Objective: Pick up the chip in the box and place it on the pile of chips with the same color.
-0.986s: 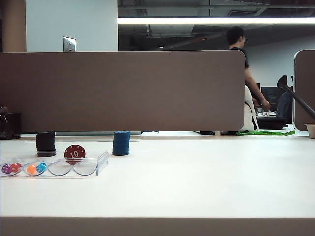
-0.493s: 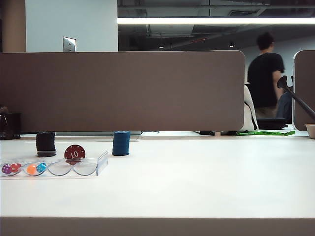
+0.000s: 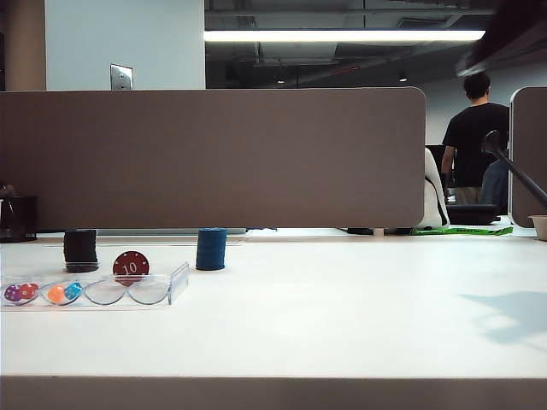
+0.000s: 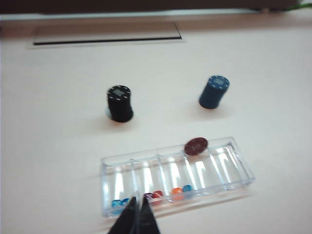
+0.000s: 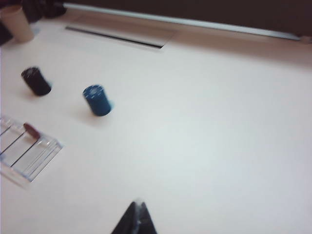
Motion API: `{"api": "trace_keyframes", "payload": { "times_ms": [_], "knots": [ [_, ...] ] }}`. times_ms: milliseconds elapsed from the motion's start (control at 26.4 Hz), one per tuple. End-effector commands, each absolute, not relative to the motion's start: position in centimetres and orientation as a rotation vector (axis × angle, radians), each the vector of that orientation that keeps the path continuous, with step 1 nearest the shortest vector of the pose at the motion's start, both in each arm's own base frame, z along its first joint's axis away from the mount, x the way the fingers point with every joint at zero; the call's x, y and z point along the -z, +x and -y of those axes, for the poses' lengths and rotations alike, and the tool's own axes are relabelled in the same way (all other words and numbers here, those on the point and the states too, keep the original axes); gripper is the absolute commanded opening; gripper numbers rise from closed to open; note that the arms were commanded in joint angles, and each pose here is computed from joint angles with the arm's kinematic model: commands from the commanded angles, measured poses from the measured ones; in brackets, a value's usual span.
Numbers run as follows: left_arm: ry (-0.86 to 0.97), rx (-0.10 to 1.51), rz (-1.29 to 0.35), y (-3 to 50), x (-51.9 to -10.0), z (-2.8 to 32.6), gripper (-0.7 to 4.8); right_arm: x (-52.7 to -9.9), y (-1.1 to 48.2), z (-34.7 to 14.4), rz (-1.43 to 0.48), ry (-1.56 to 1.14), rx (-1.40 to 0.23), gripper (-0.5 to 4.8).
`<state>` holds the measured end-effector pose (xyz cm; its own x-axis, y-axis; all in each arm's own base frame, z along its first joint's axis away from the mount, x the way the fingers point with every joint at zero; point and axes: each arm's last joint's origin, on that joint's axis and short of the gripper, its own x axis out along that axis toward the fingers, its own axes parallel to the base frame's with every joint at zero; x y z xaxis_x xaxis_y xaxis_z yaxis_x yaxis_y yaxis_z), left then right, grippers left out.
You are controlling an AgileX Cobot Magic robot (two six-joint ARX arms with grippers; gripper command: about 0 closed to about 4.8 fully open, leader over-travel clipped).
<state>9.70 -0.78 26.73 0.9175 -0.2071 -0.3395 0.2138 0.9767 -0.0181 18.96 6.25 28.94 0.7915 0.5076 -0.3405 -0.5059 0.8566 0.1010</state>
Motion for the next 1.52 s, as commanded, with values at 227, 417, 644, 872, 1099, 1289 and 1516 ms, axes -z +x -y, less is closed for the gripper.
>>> {"api": "trace_keyframes", "payload": {
  "times_ms": [227,417,644,872,1099,1289,1516],
  "knots": [
    [0.042,0.248,-0.403,10.7,-26.4,0.9,-0.06,-26.8,20.4,-13.7,-0.34,-0.075,-0.67,-0.06],
    [0.086,0.257,-0.396,10.7,-26.4,0.9,-0.05,-25.1,21.0,-16.0,-0.362,-0.093,-0.731,-0.06],
    [0.085,0.259,-0.396,10.7,-26.4,0.9,-0.05,-25.3,21.5,-16.3,-0.305,-0.084,-0.71,-0.06],
    [0.081,0.259,-0.397,10.7,-26.4,0.9,-0.06,-25.6,21.7,-16.3,-0.269,-0.083,-0.678,-0.06],
    [0.045,0.253,-0.441,10.8,-26.1,0.9,-0.06,-25.6,21.6,-16.3,-0.277,-0.069,-0.679,-0.06],
    [0.016,0.248,-0.566,11.6,-25.0,1.0,-0.06,-24.9,22.0,-16.5,-0.334,-0.039,-0.668,-0.06],
    [0.018,0.254,-0.617,12.7,-24.4,1.0,-0.06,-23.7,23.6,-17.8,-0.449,-0.075,-0.663,-0.06]
  ]
}}
